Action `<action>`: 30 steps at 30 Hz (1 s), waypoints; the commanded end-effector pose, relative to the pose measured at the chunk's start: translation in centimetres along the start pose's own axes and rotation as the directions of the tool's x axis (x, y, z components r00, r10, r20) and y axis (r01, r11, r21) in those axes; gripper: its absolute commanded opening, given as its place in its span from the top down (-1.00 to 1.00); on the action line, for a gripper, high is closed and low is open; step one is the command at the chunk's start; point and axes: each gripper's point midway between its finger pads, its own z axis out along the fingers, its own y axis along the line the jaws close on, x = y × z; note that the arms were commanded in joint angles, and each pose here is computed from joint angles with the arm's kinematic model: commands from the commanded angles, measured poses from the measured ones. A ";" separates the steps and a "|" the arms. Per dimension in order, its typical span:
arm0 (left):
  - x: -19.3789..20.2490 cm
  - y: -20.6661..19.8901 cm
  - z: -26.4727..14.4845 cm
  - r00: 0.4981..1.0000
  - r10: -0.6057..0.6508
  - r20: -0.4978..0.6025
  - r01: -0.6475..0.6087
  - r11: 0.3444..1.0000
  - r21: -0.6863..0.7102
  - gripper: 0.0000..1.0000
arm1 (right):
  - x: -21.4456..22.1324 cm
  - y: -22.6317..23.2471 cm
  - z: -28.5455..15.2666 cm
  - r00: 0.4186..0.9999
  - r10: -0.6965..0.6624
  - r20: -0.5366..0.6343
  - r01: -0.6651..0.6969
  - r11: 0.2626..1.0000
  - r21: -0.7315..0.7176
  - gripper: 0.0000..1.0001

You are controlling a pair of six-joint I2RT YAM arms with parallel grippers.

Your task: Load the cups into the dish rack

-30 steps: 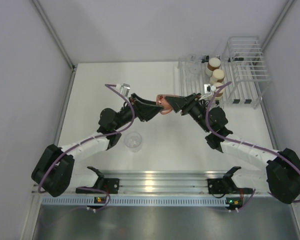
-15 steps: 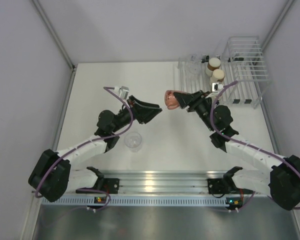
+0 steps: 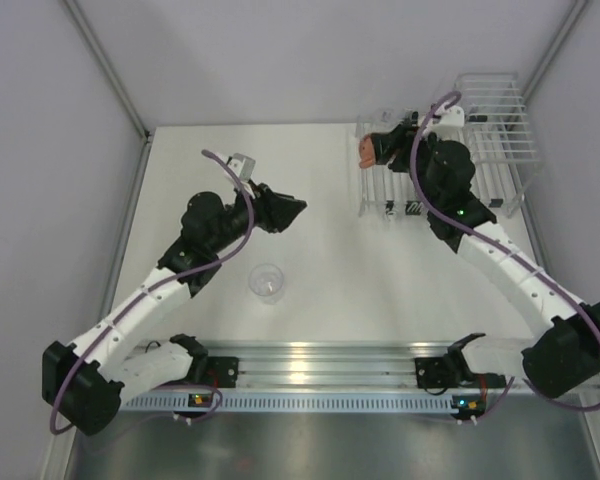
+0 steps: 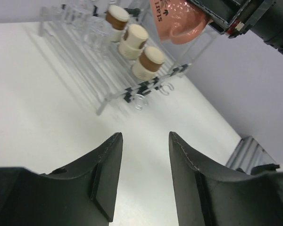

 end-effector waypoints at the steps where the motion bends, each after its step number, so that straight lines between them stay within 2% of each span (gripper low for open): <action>1: -2.1 2.2 -2.2 0.991 0.090 -0.100 -0.110 0.970 -0.215 0.01 | -1.6 -2.6 1.6 0.985 -0.162 -0.055 0.168 0.979 0.116 1.00; 2: -2.5 2.4 -2.5 0.988 0.098 -0.117 -0.123 0.963 -0.241 0.00 | -0.5 -3.5 2.4 0.979 -0.180 -0.094 0.192 0.971 0.140 1.00; 3: -4.6 1.6 -2.7 0.988 0.123 -0.091 -0.142 0.959 -0.246 -0.01 | 0.1 -4.1 2.6 0.969 -0.210 -0.131 0.229 0.961 0.156 1.00; 4: -4.2 2.4 -3.2 0.981 0.128 -0.146 -0.165 0.946 -0.278 -0.01 | -0.3 -4.5 3.1 0.965 -0.224 -0.135 0.246 0.952 0.180 1.00; 6: -6.7 1.6 -3.7 0.977 0.167 -0.130 -0.198 0.936 -0.290 -0.03 | 1.7 -5.8 4.0 0.945 -0.254 -0.204 0.295 0.934 0.203 1.00; 7: -6.6 2.3 -4.2 0.968 0.181 -0.171 -0.228 0.921 -0.316 -0.03 | 2.4 -6.4 4.7 0.939 -0.259 -0.228 0.308 0.926 0.217 1.00; 11: -9.5 3.4 -5.3 0.951 0.262 -0.166 -0.307 0.868 -0.390 -0.06 | 5.2 -8.0 5.5 0.917 -0.265 -0.299 0.339 0.911 0.233 1.00; 19: -8.0 5.9 -6.0 0.939 0.293 -0.179 -0.343 0.819 -0.459 -0.07 | 9.6 -9.8 6.6 0.889 -0.255 -0.380 0.362 0.901 0.242 1.00; 30: -7.9 6.2 -6.8 0.931 0.317 -0.178 -0.364 0.802 -0.473 -0.10 | 11.3 -11.3 9.3 0.878 -0.263 -0.400 0.393 0.873 0.289 1.00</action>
